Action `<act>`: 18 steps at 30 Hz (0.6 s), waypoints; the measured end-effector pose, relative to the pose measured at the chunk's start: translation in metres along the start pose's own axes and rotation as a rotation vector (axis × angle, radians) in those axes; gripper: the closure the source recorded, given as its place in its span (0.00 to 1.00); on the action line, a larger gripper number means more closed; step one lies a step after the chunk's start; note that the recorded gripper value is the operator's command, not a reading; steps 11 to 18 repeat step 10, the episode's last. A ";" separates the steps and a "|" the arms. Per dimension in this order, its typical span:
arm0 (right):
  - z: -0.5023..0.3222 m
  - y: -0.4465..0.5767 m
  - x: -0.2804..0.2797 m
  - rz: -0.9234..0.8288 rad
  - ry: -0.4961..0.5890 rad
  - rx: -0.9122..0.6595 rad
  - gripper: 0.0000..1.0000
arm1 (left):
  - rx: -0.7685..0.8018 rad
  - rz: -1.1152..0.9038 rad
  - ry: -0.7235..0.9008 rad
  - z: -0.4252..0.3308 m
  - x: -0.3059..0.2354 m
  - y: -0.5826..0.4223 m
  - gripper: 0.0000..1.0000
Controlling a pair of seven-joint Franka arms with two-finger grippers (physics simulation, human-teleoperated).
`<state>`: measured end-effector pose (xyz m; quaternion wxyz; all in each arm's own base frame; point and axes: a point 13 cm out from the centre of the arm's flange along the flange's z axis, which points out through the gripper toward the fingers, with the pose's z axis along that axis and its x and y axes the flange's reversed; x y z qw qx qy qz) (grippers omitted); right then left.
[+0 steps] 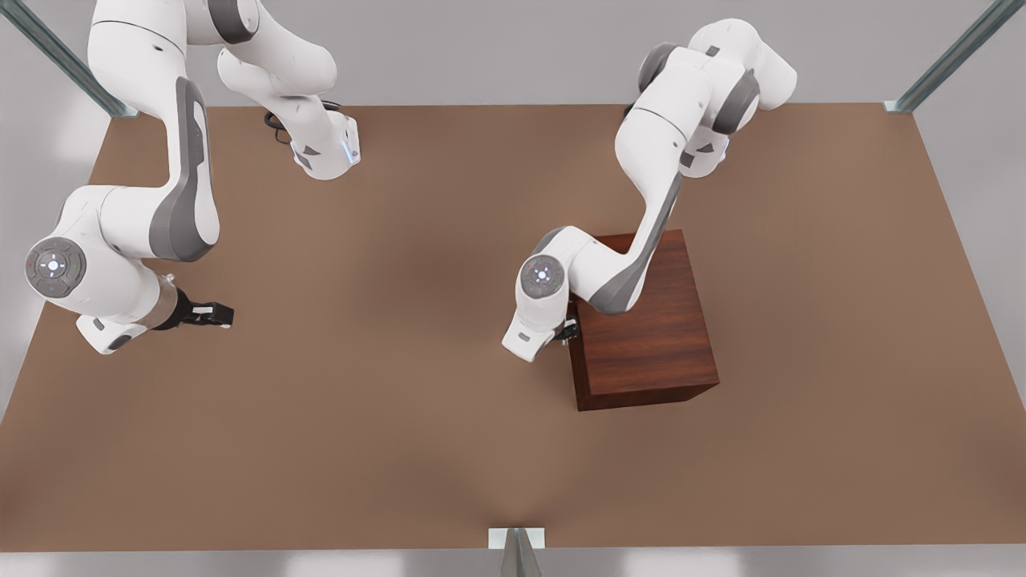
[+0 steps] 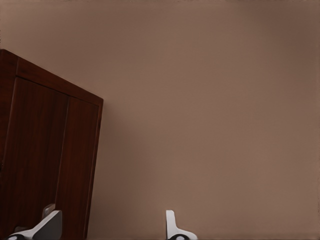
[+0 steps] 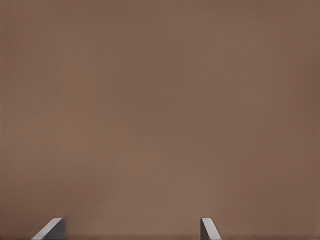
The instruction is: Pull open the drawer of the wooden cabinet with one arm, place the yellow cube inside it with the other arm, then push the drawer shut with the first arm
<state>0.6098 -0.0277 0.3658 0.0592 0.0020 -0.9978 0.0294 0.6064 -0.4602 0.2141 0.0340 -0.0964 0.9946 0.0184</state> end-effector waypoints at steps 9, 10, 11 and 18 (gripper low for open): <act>0.000 0.002 0.000 -0.002 0.000 0.001 0.00 | 0.094 -0.254 0.119 -0.199 -0.078 0.352 0.00; 0.000 0.002 0.000 -0.003 0.000 0.001 0.00 | 0.103 -0.216 0.111 -0.203 -0.079 0.348 0.00; 0.000 0.002 0.000 -0.003 0.000 0.001 0.00 | 0.103 -0.216 0.111 -0.203 -0.079 0.348 0.00; 0.000 0.002 0.000 -0.003 0.000 0.001 0.00 | 0.103 -0.216 0.111 -0.203 -0.079 0.348 0.00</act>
